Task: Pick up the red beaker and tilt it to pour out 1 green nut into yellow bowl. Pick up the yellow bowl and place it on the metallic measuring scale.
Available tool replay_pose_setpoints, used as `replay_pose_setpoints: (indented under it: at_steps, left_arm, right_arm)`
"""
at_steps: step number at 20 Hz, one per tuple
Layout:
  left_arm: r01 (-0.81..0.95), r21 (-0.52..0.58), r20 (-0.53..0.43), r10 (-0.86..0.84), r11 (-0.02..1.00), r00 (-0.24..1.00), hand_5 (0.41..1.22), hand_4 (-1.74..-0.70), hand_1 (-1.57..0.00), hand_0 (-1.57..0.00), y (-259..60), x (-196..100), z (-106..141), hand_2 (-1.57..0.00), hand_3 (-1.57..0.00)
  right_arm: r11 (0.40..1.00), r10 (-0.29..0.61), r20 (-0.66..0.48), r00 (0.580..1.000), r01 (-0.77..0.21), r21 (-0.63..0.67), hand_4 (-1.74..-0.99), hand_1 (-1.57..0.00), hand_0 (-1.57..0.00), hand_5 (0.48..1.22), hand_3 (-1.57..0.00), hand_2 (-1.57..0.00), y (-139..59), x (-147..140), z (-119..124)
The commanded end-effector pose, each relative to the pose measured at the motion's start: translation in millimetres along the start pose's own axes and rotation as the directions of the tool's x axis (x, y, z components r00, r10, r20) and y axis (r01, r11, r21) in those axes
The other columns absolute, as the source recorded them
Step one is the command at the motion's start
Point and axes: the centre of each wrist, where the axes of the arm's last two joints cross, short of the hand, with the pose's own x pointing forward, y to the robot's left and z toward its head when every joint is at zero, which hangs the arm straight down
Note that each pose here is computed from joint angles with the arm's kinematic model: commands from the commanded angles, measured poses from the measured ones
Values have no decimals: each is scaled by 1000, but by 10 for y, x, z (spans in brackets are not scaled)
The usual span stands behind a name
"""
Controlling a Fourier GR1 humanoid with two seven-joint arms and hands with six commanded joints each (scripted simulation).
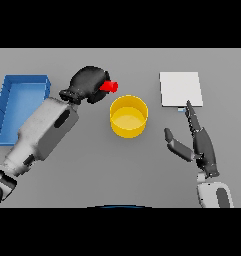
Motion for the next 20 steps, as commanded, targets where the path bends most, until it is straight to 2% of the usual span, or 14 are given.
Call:
replay_pose_setpoints:
  at_steps: [1,2,3,5,9,11,13,20]
  left_arm:
    - [63,-28,-4,-63,998,998,1197,-1741,-1571,-1571,9,49,-22,-1571,-1571]
    - [132,-65,1,-132,989,991,1202,-1689,-1571,-1571,12,81,-33,-1571,-1571]
    - [192,-85,-8,-194,978,981,1205,-1698,-1571,-1571,31,125,-84,-1571,-1492]
    - [321,-124,37,-319,939,947,1211,-1710,-1571,-1571,116,182,-131,-1571,-1383]
    - [509,-186,120,-495,840,861,1217,-1719,-1571,-1571,192,320,-238,-1571,-1295]
    - [571,-208,166,-547,794,821,1218,-1723,-1571,-1571,169,390,-286,-1571,-1394]
    - [637,-199,221,-599,745,770,1219,-1727,-1571,-1571,171,459,-309,-1571,-1458]
    - [849,-155,323,-787,504,526,1221,-1737,-1571,-1571,201,640,-404,-1571,-1547]
  right_arm:
    - [1000,-1,5,1000,1,-2,-1187,1,1,676,1,1,7,-6,12]
    - [1000,4,1,1000,-4,-4,-1191,1,1,675,1,1,-29,14,-4]
    - [1000,-8,-6,1000,8,-1,-1190,1,1,675,1,1,-4,-8,5]
    - [1000,-22,-15,1000,22,-8,-1195,1,1,671,1,1,15,-19,-7]
    - [998,-65,-27,998,64,-9,-1206,1,1,639,1,1,60,-33,4]
    - [998,-60,-21,998,59,-23,-1220,1,1,624,1,1,12,-45,8]
    - [999,-39,-5,999,39,-27,-1221,1,1,610,1,1,46,-47,11]
    - [999,-16,11,1000,16,-48,-1160,1,1,569,1,1,48,-38,-20]
